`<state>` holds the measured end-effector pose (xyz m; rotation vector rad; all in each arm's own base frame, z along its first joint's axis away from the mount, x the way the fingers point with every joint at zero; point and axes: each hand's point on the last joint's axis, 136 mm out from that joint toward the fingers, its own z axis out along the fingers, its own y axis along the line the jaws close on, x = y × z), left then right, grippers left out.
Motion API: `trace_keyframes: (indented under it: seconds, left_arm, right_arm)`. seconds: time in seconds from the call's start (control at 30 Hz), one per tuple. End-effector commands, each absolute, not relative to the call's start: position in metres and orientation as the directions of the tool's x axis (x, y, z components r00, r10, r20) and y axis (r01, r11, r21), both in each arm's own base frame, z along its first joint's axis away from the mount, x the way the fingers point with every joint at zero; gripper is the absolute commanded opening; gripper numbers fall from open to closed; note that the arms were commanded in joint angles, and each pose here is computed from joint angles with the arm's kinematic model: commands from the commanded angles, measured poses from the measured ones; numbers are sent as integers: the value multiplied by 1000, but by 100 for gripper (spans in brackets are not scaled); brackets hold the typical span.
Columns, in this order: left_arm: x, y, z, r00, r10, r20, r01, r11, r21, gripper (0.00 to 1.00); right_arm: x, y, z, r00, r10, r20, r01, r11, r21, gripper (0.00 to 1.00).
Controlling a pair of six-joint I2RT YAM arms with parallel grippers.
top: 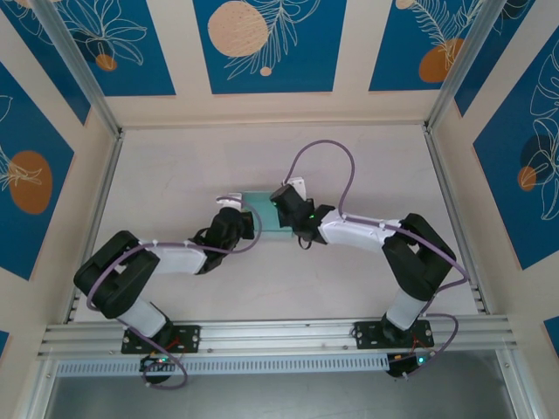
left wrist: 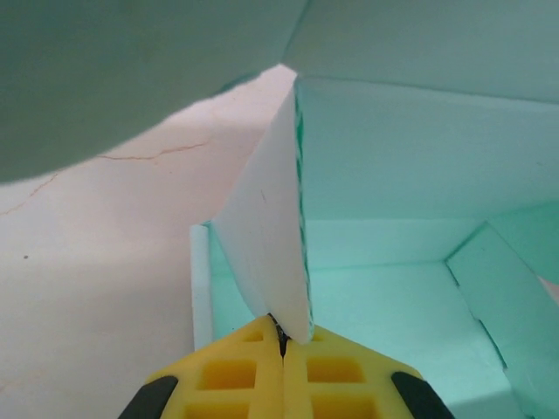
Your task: Fold the paper box
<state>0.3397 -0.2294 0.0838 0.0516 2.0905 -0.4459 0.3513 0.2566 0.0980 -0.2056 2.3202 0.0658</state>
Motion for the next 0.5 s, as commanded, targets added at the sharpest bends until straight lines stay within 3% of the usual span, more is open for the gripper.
trace_keyframes:
  seconds: [0.0,0.47]
  left_arm:
    - [336,-262,96,-522,-178,-834,265,896,-357,0]
    - [348,-271,88,-488,-219,-845,208,911,-356,0]
  right_arm:
    - [344,286,97,-675,-199,-710,-357,931,79,6]
    - [341,282,106,-740,-93,-666,-275,946,174,9]
